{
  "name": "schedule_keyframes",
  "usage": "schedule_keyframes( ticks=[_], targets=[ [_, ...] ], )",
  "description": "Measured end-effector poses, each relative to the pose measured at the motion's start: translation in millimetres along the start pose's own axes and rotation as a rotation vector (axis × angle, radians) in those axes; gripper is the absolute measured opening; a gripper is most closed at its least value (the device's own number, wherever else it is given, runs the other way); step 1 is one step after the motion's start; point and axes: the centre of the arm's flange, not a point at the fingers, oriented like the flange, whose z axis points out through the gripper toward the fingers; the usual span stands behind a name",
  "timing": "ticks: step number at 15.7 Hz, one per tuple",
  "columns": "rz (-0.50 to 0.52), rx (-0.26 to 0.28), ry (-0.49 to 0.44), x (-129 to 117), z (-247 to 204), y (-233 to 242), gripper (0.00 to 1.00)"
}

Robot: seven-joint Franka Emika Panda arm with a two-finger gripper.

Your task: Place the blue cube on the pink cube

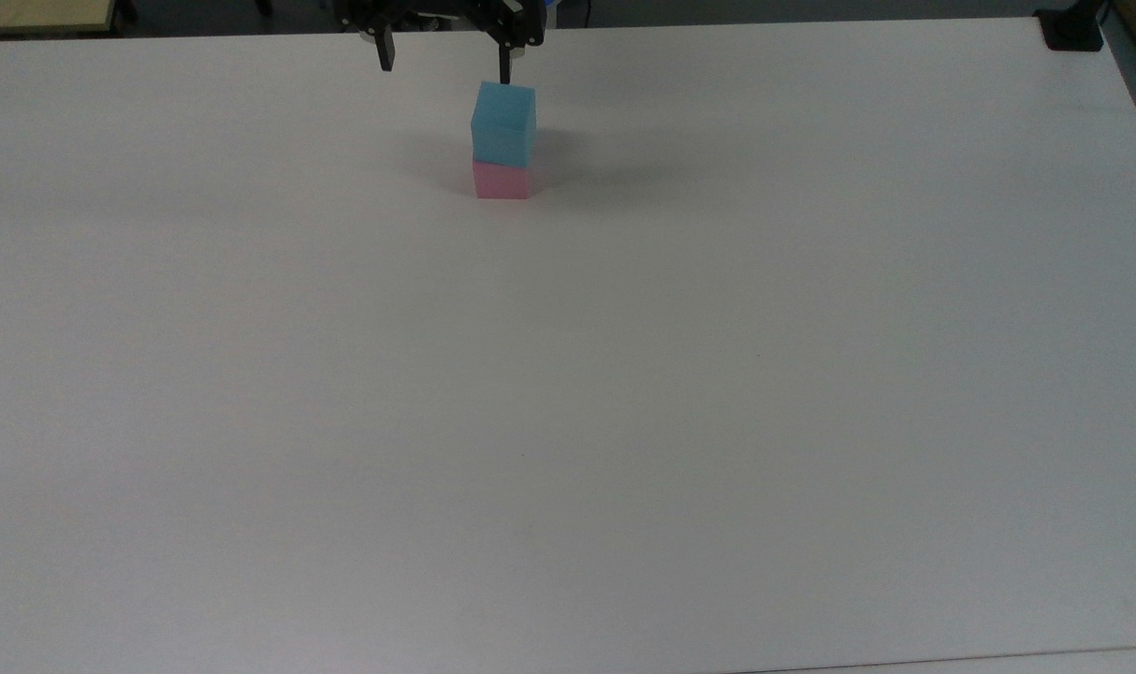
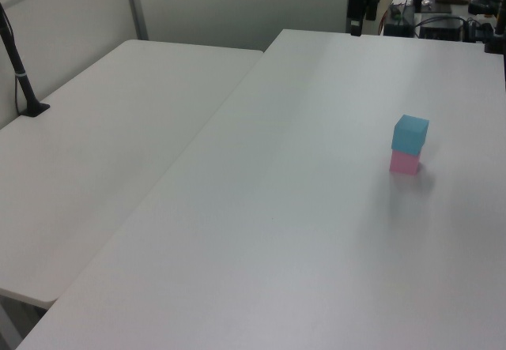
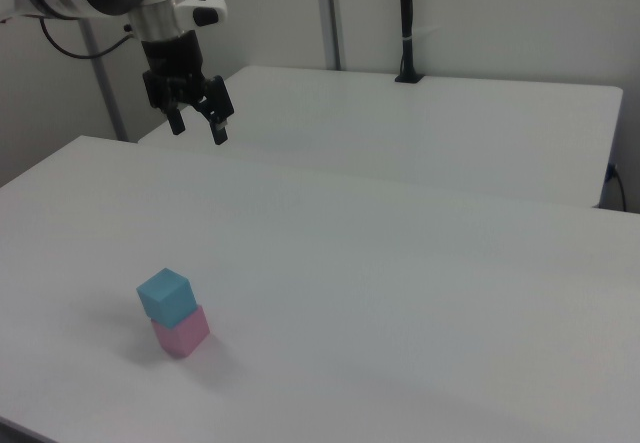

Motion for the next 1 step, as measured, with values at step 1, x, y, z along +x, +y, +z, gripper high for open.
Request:
schedule_keyframes(
  ticks=[1],
  targets=[
    [-0.001, 0.0, 0.0, -0.1, -0.1, -0.6, 1.0]
  ],
)
